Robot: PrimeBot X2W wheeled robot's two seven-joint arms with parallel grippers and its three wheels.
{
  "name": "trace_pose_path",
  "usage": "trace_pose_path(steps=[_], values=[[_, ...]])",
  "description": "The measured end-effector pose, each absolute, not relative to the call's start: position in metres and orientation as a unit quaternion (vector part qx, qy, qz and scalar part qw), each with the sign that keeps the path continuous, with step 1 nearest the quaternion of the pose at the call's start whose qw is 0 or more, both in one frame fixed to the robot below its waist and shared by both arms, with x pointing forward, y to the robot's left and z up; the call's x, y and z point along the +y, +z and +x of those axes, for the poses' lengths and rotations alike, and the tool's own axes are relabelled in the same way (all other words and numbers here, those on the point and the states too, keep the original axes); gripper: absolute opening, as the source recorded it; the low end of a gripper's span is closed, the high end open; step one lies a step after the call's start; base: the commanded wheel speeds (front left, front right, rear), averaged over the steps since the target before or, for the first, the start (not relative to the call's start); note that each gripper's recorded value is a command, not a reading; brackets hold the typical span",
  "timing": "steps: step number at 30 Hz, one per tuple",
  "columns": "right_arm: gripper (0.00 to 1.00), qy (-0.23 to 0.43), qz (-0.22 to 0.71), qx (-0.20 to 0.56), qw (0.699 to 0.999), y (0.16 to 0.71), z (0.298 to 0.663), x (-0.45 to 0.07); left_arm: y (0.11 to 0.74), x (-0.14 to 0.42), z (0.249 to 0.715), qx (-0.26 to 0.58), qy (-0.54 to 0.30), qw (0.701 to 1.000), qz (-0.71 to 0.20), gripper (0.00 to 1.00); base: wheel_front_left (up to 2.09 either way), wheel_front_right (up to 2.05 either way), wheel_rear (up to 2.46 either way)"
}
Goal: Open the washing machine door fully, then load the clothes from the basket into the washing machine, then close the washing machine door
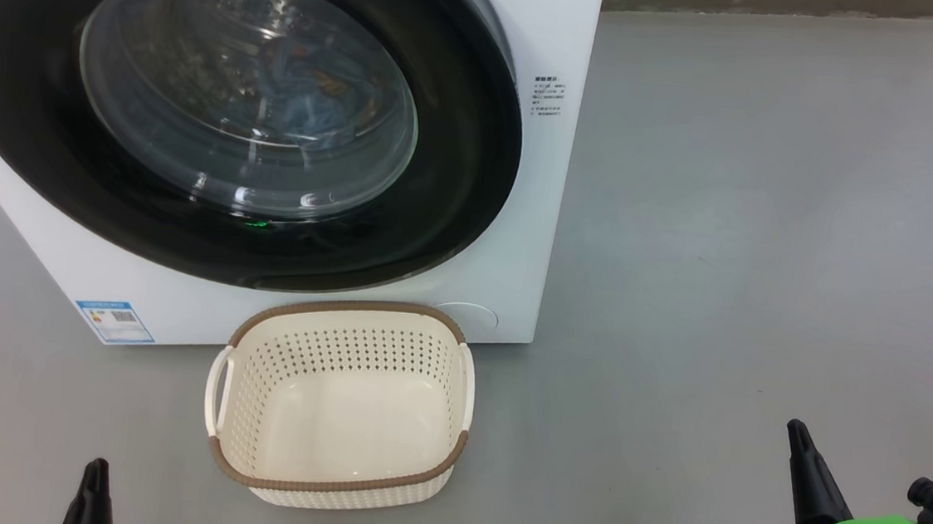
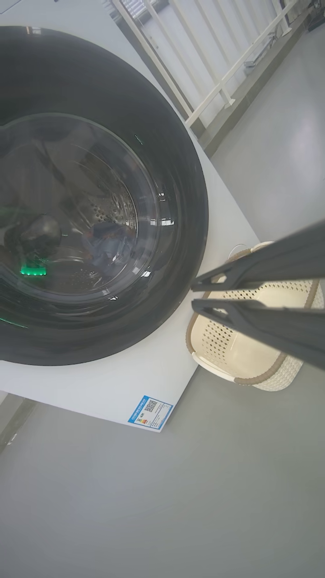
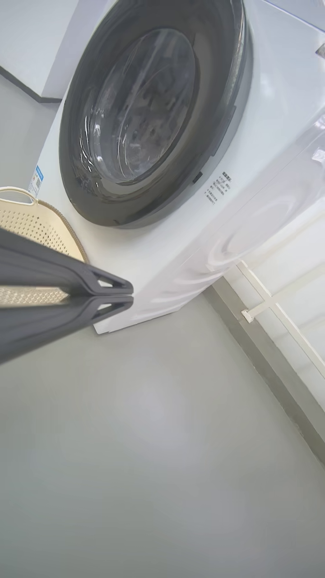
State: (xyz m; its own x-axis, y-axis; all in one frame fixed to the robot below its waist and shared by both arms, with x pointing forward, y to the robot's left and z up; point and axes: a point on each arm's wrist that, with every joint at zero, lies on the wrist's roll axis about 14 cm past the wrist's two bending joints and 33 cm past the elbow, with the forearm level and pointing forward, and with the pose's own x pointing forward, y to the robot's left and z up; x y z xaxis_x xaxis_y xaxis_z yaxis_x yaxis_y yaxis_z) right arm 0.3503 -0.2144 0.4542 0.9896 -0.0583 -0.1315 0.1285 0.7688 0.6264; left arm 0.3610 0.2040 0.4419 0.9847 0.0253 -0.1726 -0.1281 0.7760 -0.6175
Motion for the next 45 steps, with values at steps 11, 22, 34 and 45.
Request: trace_pose_path(steps=[11,22,34,45], values=[[0.0,-0.059,0.385,0.051,0.919,0.455,0.352,-0.216,0.447,0.203,0.365,0.072,0.045,0.92,-0.383,0.0,0.0,0.0,0.0],[0.0,-0.061,0.442,0.051,0.893,0.456,0.355,-0.213,0.447,0.203,0.364,0.074,0.051,0.895,-0.436,0.0,0.0,0.0,0.0],[0.0,-0.064,0.499,0.042,0.863,0.461,0.361,-0.215,0.452,0.199,0.367,0.069,0.051,0.864,-0.496,0.0,0.0,0.0,0.0],[0.0,-0.063,0.556,0.041,0.828,0.463,0.363,-0.213,0.459,0.198,0.37,0.061,0.047,0.831,-0.551,0.0,0.0,0.0,0.0]])
